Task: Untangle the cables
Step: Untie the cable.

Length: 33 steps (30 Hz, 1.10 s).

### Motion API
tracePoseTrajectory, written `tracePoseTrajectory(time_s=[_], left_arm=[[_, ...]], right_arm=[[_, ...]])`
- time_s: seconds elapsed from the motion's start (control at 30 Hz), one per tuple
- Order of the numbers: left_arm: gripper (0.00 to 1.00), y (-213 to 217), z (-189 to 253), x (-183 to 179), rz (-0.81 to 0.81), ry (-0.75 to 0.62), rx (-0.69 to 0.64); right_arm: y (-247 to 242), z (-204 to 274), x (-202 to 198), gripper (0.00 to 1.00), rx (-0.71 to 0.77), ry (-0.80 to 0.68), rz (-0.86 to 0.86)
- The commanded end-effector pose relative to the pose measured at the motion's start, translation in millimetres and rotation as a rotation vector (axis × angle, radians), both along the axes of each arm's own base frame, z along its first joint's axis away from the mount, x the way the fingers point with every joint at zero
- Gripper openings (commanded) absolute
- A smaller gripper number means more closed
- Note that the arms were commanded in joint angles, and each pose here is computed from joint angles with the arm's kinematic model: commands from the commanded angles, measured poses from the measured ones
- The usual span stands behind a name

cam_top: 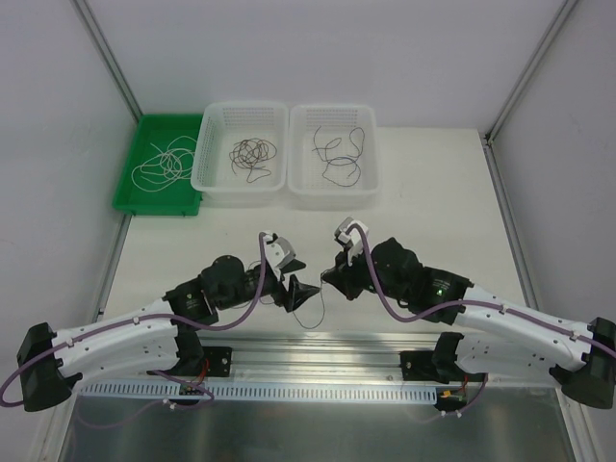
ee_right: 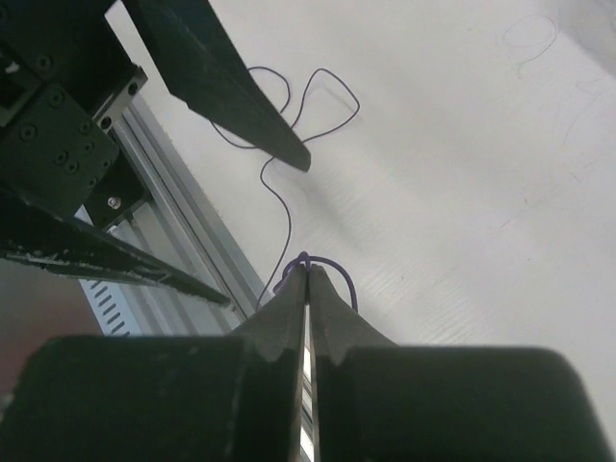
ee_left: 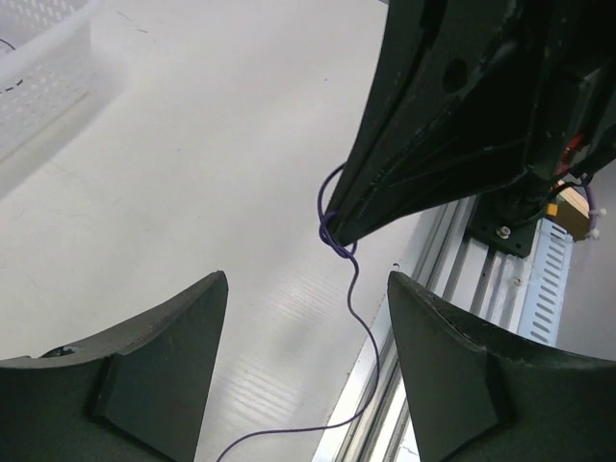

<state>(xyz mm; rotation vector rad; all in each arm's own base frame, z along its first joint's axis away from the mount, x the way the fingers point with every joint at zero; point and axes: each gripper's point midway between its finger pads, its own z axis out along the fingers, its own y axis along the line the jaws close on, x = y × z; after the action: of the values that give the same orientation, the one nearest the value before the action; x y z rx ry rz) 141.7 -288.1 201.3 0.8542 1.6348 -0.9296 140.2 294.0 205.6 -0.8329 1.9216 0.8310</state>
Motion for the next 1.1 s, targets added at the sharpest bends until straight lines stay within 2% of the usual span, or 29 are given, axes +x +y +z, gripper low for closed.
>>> tracePoseTrajectory(time_s=[0.0, 0.23, 0.3, 0.37, 0.47, 0.5, 0.57, 0.6, 0.8, 1.07], left_arm=[[0.68, 0, 7, 10, 0.058, -0.021, -0.037], [0.65, -9, 12, 19, 0.077, -0.049, -0.065], [0.62, -13, 12, 19, 0.060, -0.053, -0.057], [0.59, -22, 15, 6, -0.029, -0.061, -0.069], [0.39, -28, 15, -6, -0.115, -0.081, -0.088], [0.22, -31, 14, -14, -0.161, -0.080, -0.094], [0.04, -32, 14, -20, -0.198, -0.091, -0.108], [0.00, -33, 16, -24, -0.226, -0.094, -0.118], [0.00, -29, 15, -30, -0.249, -0.125, -0.147], [0.00, -10, 14, -20, -0.151, -0.141, -0.229]], right_arm=[[4, 12, -3, 0.01, 0.010, -0.027, 0.045], [13, 13, -15, 0.01, 0.031, -0.010, 0.132], [14, 12, -18, 0.01, 0.029, -0.013, 0.153], [14, 11, -19, 0.01, 0.030, -0.015, 0.164], [16, 13, -24, 0.01, 0.055, -0.028, 0.200], [17, 13, -26, 0.01, 0.065, -0.034, 0.216], [17, 17, -28, 0.01, 0.084, -0.044, 0.229], [18, 18, -28, 0.01, 0.093, -0.048, 0.233], [10, 16, -20, 0.01, 0.126, -0.023, 0.189], [-13, 14, 5, 0.01, 0.220, 0.068, 0.012]])
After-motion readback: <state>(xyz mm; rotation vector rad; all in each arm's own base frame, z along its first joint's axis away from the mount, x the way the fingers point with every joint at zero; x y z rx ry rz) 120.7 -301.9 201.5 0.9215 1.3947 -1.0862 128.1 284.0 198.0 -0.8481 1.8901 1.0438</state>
